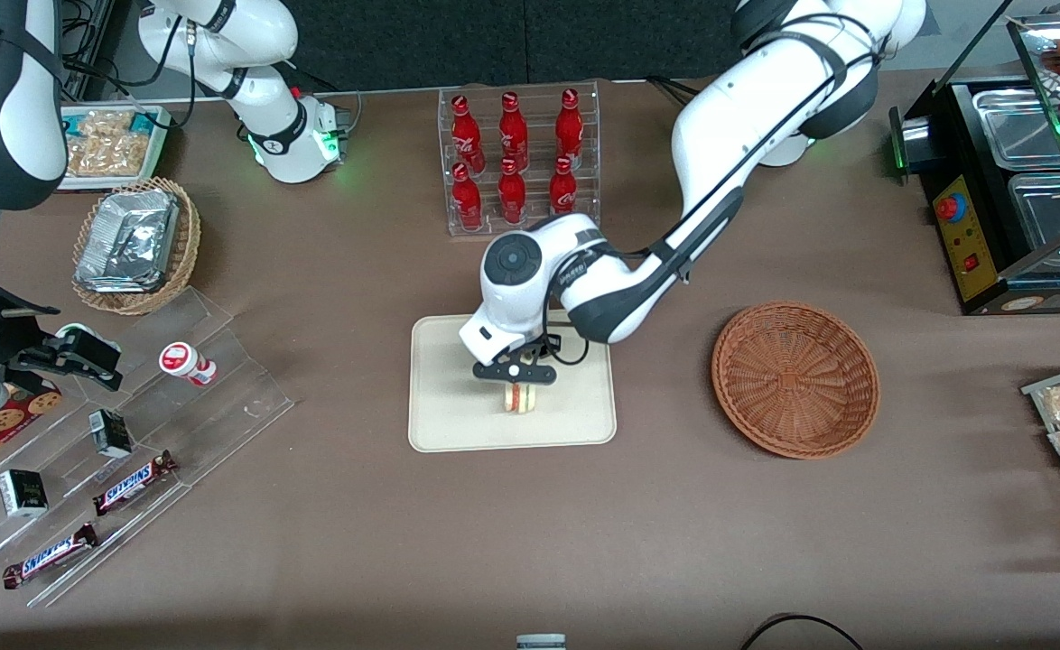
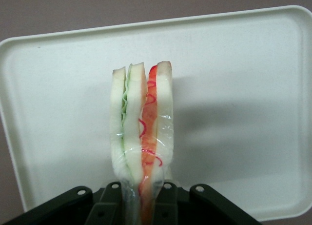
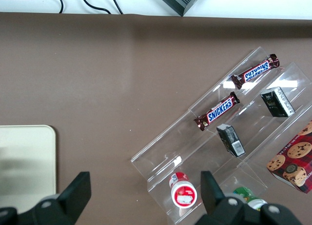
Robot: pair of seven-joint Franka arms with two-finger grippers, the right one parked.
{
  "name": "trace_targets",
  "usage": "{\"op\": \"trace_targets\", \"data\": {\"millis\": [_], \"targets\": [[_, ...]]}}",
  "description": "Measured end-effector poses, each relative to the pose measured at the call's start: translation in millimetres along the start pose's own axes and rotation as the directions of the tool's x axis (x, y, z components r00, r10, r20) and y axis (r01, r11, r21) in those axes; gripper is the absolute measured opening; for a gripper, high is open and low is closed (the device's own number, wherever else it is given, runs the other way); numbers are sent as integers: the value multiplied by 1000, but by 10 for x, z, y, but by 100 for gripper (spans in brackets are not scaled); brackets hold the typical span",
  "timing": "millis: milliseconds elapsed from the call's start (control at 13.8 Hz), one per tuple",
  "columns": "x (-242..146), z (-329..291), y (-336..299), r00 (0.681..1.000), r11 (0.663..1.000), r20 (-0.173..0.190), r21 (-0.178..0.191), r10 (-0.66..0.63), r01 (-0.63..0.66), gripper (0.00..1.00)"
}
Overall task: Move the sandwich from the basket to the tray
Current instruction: 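Lower the sandwich onto the tray and open the left gripper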
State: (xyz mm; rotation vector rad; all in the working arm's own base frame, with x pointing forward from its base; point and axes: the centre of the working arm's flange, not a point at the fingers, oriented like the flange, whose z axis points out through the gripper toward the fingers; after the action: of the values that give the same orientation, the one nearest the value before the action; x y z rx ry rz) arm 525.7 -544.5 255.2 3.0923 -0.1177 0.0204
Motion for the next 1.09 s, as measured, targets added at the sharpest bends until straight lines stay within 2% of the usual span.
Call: {"op": "trace_targets", "data": {"millis": [290,508,581,871,1016,1089], "targets": [[16,238,10,1000,1000,10,-13,-5,5,21],[2,341,32,1000,1000,-12,4,-3,3,23],[-1,344,51,1000,1000,-20,3,-3,3,30],[49,272,65,998,999,-31,-16,-51,51,71],[162,23,38,994,993,-14,-60,-104,103,92],[256,-211,-30,991,988,-7,-79,-132,131,99]]}}
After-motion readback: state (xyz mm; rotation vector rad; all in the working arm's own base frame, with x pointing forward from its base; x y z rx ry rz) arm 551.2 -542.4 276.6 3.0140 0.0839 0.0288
